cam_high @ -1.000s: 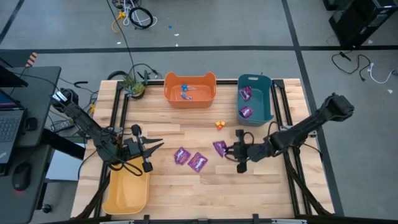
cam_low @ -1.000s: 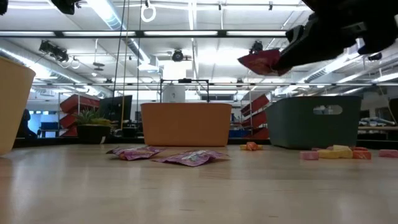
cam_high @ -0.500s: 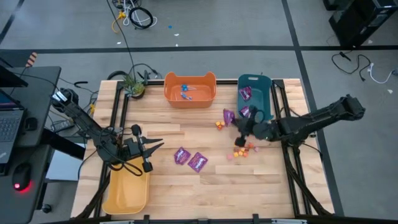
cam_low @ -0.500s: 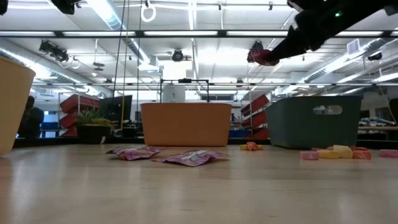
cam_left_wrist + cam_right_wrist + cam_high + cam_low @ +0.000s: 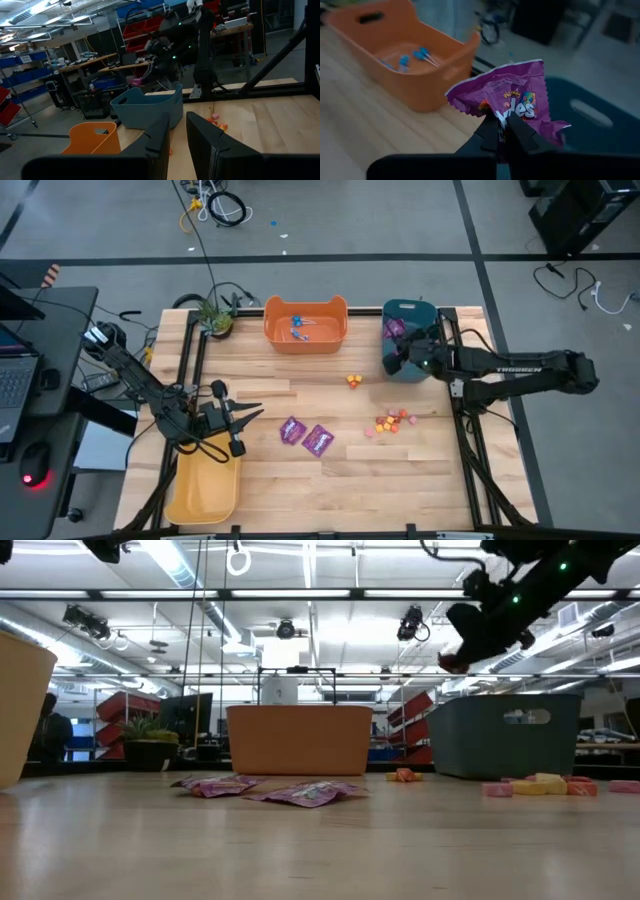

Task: Sort candy
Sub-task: Put the bottom right purple candy into the blue bin

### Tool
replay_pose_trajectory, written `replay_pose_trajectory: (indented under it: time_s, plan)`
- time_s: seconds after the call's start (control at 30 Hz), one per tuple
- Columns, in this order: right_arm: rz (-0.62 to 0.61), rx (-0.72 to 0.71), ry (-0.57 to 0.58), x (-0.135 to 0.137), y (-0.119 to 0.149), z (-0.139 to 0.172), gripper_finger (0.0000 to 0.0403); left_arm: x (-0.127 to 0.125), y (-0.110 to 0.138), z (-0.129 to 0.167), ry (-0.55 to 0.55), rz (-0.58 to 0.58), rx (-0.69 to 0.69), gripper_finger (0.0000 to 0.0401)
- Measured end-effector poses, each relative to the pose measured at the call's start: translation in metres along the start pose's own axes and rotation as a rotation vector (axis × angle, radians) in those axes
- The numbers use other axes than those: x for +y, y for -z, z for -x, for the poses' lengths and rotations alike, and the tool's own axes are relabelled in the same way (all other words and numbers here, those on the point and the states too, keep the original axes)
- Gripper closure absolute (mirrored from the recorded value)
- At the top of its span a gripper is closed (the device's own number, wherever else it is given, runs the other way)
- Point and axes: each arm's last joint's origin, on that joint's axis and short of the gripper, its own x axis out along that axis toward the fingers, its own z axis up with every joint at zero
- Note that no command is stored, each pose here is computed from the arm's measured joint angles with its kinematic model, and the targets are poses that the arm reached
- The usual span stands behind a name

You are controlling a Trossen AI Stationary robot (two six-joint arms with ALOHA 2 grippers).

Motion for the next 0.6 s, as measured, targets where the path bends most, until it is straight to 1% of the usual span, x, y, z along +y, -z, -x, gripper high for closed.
replay_pose_trajectory:
  time_s: [0.17,0.43,0.6]
  plan:
    - [-0.056,0.085,0.049,-0.015,0.003,-0.010,0.0390,0.000,0.000,0.000,0.000,0.000,0.000,0.0334]
    - [-0.155,0.245,0.062,-0.037,0.011,-0.020,0.0390,0.000,0.000,0.000,0.000,0.000,0.000,0.0334]
    - [-0.198,0.304,0.074,-0.050,0.012,-0.025,0.0390,0.000,0.000,0.000,0.000,0.000,0.000,0.0334]
